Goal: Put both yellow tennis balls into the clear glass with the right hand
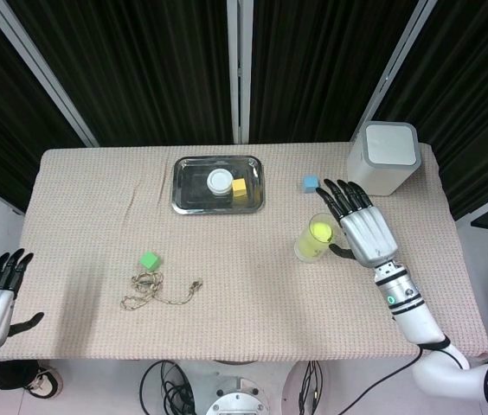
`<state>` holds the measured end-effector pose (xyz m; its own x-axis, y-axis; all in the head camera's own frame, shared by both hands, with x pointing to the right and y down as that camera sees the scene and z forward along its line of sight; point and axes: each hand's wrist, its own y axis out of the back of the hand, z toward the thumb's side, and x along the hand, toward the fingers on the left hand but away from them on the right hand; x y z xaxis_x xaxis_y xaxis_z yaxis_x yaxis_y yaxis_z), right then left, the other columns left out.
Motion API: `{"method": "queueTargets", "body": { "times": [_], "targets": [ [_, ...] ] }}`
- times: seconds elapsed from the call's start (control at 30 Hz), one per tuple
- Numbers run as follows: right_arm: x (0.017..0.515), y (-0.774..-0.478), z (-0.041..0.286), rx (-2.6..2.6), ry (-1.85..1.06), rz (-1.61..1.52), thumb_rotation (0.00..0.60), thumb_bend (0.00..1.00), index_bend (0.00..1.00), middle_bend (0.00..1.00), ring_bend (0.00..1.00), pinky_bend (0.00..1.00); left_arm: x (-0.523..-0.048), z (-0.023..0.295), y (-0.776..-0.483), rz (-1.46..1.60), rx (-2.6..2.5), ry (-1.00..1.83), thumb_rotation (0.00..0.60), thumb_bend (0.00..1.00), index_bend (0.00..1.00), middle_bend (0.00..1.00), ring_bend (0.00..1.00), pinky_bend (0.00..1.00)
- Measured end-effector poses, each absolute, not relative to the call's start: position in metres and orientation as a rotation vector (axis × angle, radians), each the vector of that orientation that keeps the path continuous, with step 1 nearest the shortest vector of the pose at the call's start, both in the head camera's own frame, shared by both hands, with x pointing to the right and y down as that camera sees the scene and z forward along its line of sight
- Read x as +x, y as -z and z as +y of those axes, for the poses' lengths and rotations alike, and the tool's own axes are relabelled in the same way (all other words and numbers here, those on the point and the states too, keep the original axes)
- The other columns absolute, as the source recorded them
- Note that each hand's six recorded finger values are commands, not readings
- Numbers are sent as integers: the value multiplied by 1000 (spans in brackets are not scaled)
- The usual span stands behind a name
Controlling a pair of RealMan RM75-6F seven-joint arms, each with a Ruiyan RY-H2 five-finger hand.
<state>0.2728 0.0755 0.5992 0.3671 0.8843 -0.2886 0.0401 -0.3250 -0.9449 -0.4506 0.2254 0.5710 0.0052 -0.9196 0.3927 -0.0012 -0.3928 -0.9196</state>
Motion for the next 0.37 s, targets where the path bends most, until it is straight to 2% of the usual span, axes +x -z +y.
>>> {"method": "queueTargets", "body": {
  "times": [0.13,0.37],
  "targets": [
    [304,-596,97,-1594,-1147,-863,600,40,0,0,0,7,-452,225,-570,1000,-1496,1496,600,61,6,0,0,0],
    [384,-601,154,-1450,-1309,-924,600,41,0,0,0,0,-454,218,-570,1017,-1469,1493,600,61,6,0,0,0]
  ]
}}
